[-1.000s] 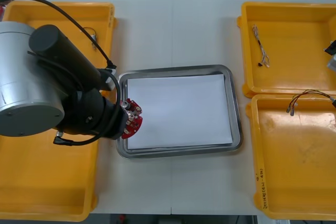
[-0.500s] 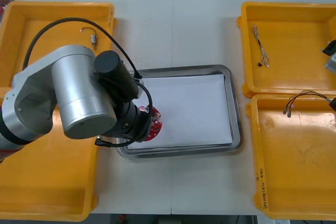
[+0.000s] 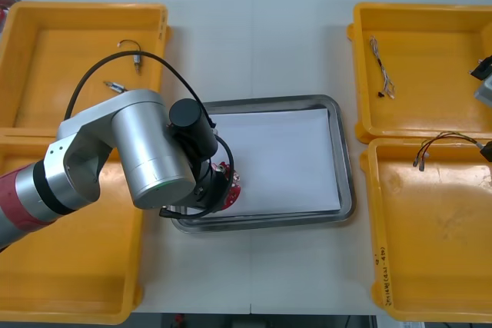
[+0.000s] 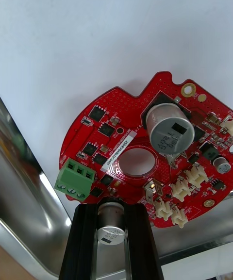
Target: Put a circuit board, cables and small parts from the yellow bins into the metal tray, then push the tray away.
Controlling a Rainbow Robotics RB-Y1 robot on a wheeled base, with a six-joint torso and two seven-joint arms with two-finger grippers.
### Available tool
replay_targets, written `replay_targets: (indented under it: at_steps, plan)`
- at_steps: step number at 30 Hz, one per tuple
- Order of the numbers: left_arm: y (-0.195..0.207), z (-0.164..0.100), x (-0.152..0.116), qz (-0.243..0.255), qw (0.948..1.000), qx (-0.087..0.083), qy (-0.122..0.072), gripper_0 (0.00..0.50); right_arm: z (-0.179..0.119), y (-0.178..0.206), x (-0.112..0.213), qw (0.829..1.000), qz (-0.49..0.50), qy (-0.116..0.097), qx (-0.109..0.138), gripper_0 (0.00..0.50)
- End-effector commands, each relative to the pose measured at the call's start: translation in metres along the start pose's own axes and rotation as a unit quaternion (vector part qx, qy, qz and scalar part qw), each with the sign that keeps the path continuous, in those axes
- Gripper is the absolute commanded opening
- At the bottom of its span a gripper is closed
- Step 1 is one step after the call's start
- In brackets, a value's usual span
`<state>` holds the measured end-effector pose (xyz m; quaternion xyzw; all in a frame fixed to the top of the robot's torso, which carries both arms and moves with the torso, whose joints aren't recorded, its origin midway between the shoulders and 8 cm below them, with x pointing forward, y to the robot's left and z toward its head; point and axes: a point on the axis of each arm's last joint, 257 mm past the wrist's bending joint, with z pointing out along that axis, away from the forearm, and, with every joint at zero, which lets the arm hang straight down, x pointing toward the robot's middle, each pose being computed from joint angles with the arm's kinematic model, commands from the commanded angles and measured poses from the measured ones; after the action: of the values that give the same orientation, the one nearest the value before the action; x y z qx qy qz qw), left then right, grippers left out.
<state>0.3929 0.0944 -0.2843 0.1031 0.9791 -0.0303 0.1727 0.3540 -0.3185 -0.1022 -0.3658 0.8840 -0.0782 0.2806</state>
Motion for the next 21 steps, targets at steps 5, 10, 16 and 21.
replay_targets:
  at_steps: [5, 10, 16, 21]
  plan:
    - [-0.0124, -0.0001, -0.0081, -0.016, 0.9997, -0.002, -0.020, 0.002, -0.0102, -0.0120, -0.0045, 1.000, -0.019, 0.002, 0.023, 0.000]
    - [-0.0126, -0.0004, -0.0079, -0.016, 0.9997, -0.002, -0.019, 0.005, -0.0104, -0.0111, -0.0052, 1.000, -0.021, 0.001, 0.021, 0.000]
    - [-0.0112, -0.0003, -0.0076, -0.021, 0.9996, -0.003, -0.018, 0.359, -0.0104, -0.0093, -0.0055, 1.000, -0.022, 0.001, 0.017, 0.000]
    - [-0.0107, -0.0021, -0.0109, -0.028, 0.9994, -0.002, -0.021, 0.500, -0.0100, -0.0067, -0.0059, 1.000, -0.025, 0.000, 0.013, 0.000]
